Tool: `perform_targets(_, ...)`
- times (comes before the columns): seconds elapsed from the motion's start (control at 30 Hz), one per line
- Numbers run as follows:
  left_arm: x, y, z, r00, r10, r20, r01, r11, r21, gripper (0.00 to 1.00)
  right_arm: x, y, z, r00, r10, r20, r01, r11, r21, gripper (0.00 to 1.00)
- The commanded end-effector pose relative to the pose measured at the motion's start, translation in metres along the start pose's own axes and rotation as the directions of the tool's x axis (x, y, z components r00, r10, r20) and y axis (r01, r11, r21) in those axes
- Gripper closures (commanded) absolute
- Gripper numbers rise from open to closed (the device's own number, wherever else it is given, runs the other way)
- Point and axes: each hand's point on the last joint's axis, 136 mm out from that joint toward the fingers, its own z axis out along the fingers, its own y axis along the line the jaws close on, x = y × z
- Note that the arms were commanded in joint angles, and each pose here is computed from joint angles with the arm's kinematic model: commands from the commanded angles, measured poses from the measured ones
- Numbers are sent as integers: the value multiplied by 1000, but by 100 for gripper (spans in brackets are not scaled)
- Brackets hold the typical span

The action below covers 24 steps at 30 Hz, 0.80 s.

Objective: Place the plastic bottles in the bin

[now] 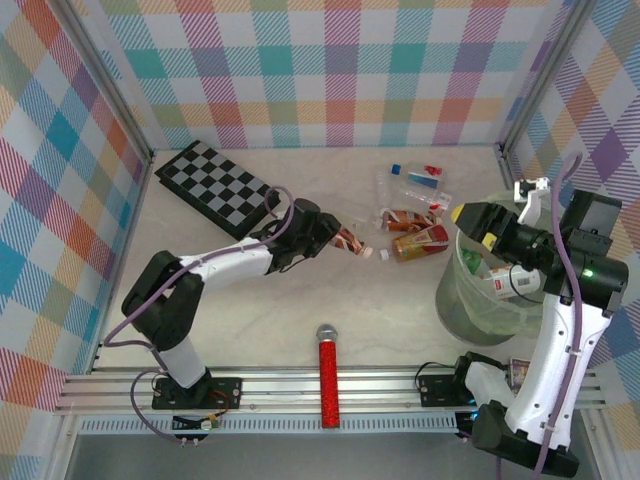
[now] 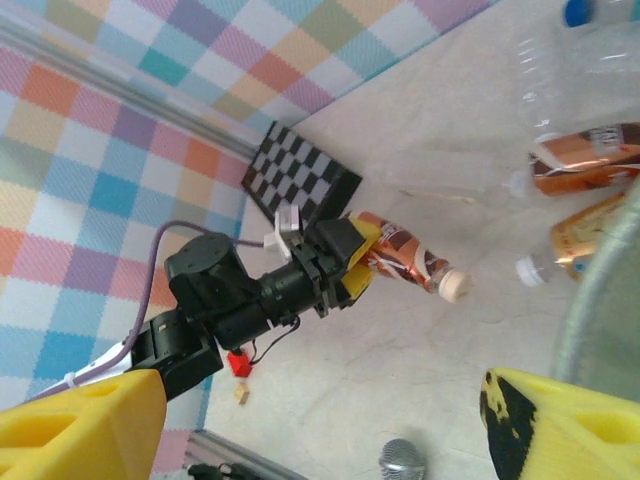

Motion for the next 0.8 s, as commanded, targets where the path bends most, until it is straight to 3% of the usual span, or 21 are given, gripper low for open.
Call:
perform_targets(0.0,-4,-36,-22,988,150,-48,-146,986,81,45,-1,25,9,998,-68,-16,66,993,-96,18)
perform_targets(0.17,0,-72,-48,934,333,-133,-305,933,189,45,19,31,55,973,-154,-173,141,986,-86,19)
perform_targets(0.27,6,-85,-65,896,396,-199,-342,903,259,45,30,35,85,943,-214,-254,196,976,-94,18)
perform_targets(0.6,34,-132,-119,831,473,-293,-227,769,598,45,53,29,145,865,-294,-407,260,956,-140,15)
perform_targets(0.77,42,-138,-129,812,493,-314,-193,734,652,45,61,26,161,844,-317,-433,256,947,-195,15)
